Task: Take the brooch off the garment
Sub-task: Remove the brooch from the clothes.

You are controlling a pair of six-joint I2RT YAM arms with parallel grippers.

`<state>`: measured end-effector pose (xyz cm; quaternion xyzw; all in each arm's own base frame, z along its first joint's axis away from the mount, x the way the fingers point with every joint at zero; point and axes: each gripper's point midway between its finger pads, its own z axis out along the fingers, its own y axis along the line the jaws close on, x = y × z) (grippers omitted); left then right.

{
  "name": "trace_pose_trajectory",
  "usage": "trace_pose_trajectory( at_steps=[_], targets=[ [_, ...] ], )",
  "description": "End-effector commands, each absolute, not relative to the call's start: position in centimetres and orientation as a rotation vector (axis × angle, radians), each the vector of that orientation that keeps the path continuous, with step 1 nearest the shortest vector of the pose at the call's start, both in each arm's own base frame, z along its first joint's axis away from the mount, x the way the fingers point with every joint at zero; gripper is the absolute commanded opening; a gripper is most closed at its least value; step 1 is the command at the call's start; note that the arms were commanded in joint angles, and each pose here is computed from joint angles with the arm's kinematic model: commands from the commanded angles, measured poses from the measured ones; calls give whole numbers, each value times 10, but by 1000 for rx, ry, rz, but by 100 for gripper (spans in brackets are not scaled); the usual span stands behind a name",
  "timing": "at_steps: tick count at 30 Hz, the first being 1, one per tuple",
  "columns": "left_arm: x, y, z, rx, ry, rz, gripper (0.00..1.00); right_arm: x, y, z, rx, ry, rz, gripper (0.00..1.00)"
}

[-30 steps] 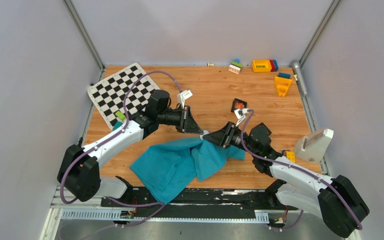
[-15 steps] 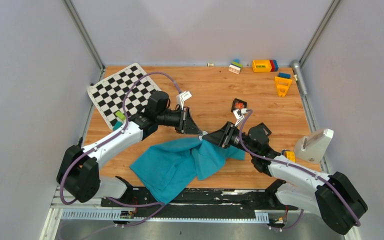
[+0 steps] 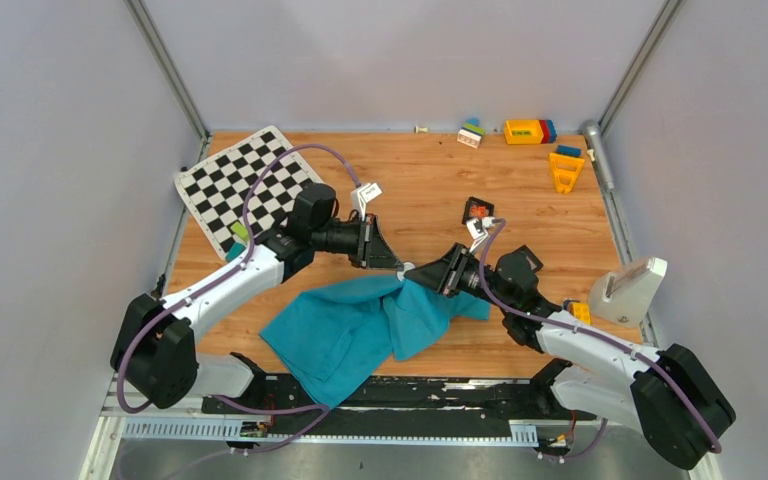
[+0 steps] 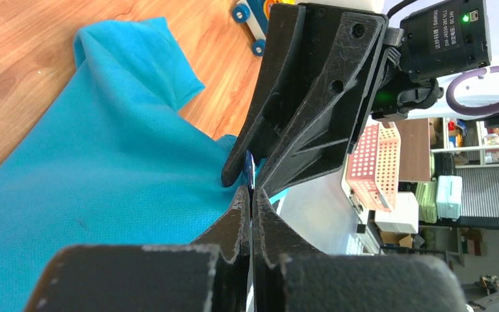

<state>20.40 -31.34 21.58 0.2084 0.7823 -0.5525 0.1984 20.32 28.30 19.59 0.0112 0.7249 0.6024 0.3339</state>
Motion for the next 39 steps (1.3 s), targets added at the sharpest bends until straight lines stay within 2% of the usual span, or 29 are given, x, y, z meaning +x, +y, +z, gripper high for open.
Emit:
trace_pose_trajectory(
  at_steps=[1,10,12,14,18,22,28,32,37,39],
  targets=[
    [193,-314,244,659,2070,-1594,0,211,287,198,40,1905,1550,24],
    [195,-310,246,688,2080,-1542,0,209,297,178,-17,2049,1519,25],
    [196,-309,246,687,2085,-1520,0,208,296,173,-23,2068,1510,30],
    [199,-307,245,681,2099,-1479,0,206,295,171,-33,2071,1504,42],
    [217,-297,237,636,2133,-1299,0,202,289,173,-49,2057,1482,53],
    [230,-288,233,587,2134,-1175,0,198,286,177,-93,2041,1467,58],
    [255,-282,240,484,2035,-1064,0,189,294,178,-191,2047,1511,61],
    [276,-278,248,425,1916,-960,0,184,299,181,-236,2040,1528,51],
    [298,-265,258,391,1748,-746,0,174,304,193,-360,1991,1570,21],
    [306,-257,257,370,1703,-676,0,170,304,195,-394,1981,1576,16]
  ],
)
